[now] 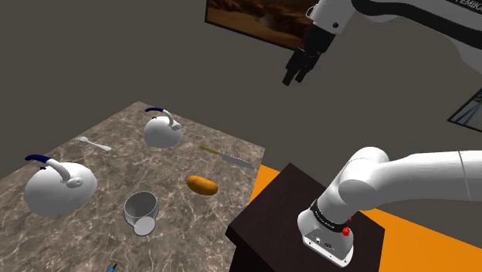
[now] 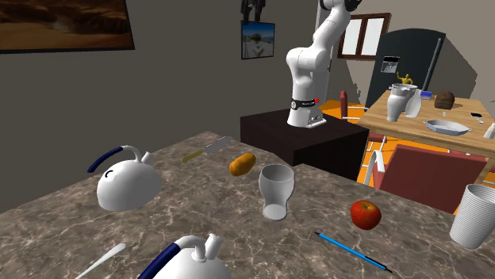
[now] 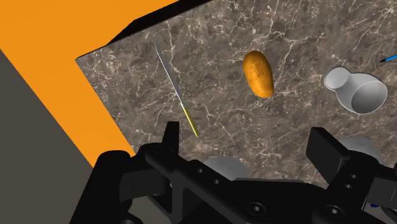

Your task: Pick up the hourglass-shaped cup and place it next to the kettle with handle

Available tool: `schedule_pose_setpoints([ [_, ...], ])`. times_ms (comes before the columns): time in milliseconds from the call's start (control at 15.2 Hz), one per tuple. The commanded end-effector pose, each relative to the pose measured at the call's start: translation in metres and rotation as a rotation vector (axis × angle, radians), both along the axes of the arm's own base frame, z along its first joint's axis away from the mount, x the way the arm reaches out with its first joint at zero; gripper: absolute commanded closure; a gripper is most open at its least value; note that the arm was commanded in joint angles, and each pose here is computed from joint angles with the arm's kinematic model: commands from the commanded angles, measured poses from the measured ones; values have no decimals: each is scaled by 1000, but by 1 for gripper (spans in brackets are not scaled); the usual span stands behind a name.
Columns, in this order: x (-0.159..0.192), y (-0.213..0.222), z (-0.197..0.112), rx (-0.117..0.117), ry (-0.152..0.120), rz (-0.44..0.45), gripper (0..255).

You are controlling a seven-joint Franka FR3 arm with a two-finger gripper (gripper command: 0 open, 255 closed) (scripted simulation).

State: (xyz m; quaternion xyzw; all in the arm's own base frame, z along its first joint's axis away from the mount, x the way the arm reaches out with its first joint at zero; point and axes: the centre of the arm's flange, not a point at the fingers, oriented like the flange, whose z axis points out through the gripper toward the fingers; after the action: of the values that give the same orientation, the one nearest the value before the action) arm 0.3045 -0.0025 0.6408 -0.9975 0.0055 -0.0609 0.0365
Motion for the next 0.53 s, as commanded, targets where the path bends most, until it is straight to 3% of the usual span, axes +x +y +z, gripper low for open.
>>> schedule_pose_setpoints([
  [0, 0, 0, 0, 0, 0, 0, 0],
  [462, 24, 69, -57, 1, 8, -2, 0],
])
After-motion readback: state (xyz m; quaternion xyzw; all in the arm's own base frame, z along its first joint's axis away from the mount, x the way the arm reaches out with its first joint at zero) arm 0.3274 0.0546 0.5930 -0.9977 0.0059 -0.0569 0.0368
